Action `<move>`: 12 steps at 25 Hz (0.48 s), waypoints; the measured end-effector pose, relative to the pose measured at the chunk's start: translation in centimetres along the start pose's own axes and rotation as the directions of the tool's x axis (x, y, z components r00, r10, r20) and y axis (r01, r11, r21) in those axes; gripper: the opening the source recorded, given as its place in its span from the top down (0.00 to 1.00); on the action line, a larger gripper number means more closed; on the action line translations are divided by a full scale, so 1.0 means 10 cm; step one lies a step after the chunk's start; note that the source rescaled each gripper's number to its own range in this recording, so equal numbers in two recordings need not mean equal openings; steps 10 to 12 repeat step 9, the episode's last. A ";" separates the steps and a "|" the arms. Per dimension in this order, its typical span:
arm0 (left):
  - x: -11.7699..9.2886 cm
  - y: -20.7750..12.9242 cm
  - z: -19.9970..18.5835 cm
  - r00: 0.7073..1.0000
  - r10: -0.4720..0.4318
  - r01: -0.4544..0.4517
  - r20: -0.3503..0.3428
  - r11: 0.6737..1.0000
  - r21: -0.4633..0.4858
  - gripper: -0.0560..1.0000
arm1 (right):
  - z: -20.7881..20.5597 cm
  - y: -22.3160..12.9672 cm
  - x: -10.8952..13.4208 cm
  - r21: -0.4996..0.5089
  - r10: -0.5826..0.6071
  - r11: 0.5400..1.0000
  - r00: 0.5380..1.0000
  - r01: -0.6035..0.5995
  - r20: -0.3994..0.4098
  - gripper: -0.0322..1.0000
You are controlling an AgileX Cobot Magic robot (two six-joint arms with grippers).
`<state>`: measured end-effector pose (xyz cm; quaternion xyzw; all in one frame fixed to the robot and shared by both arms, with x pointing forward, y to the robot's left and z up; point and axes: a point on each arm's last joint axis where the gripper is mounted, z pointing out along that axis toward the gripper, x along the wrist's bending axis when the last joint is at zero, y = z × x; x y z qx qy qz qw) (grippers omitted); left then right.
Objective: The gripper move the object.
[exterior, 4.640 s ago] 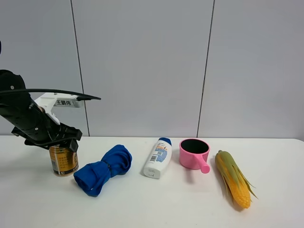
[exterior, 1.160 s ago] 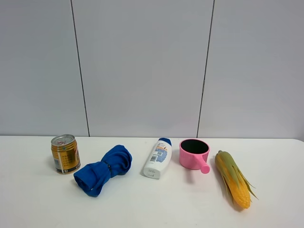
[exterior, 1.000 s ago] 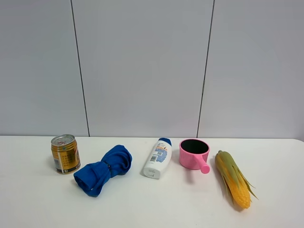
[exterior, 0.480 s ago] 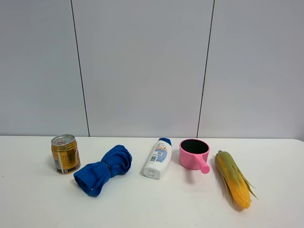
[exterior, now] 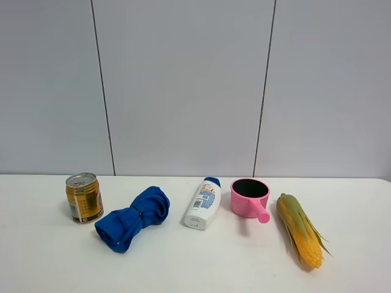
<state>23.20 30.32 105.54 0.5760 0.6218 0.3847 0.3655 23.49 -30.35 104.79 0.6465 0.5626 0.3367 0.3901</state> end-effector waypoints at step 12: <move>0.00 0.00 0.00 1.000 0.000 0.000 0.000 1.000 0.000 0.01 | 0.00 0.00 0.00 0.000 0.000 1.000 1.000 0.000 0.000 0.00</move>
